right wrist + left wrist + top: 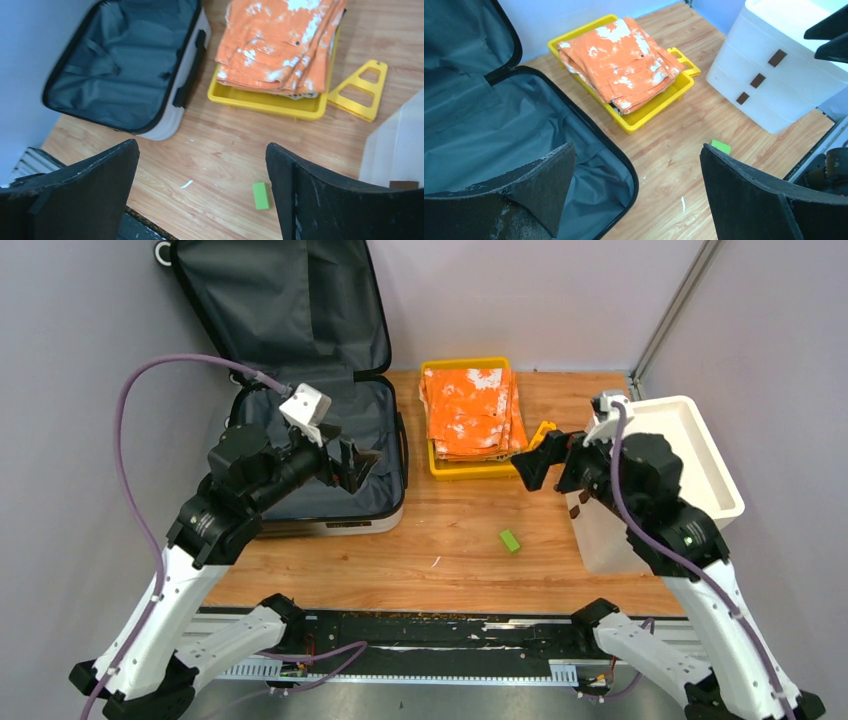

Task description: Open, take out, and arrange the luggage

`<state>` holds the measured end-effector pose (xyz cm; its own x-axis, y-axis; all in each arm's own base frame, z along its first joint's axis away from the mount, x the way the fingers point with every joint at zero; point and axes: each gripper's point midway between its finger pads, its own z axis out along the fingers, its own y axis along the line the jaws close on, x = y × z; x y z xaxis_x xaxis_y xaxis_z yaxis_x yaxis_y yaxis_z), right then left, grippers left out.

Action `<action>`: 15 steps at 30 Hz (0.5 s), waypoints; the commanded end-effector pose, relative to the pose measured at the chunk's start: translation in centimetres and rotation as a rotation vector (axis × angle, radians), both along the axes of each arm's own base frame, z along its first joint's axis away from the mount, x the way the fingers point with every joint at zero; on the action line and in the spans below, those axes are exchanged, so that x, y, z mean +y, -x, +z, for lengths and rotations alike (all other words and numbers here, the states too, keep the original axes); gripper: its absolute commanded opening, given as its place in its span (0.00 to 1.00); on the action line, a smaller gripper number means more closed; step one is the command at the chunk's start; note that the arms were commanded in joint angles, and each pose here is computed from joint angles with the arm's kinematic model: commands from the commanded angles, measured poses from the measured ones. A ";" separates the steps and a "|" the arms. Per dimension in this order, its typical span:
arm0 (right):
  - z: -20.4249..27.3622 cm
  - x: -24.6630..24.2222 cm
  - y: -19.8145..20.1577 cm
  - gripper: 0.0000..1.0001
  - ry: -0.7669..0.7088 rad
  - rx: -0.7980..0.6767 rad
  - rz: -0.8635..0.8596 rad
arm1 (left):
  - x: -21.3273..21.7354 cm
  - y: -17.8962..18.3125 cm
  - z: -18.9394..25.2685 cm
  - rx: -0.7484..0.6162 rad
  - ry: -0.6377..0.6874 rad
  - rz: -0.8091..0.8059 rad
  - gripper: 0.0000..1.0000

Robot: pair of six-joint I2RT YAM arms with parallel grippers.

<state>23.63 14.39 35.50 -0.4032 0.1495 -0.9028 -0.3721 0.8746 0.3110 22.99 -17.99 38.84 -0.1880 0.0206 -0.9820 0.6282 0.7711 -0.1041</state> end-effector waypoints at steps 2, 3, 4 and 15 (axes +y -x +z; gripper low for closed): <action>2.0 0.4 1.8 1.00 -0.174 -0.074 0.021 | 1.4 2.4 1.7 -0.066 0.093 0.007 1.00; 2.0 0.3 2.0 1.00 -0.196 -0.072 0.013 | 1.8 2.8 1.8 -0.088 0.112 0.017 1.00; 1.9 0.3 2.1 1.00 -0.212 -0.066 0.006 | 2.0 2.9 2.0 -0.098 0.127 0.022 1.00; 2.5 -0.6 2.4 1.00 -0.287 -0.055 -0.064 | 2.5 3.8 1.5 -0.101 0.113 0.016 1.00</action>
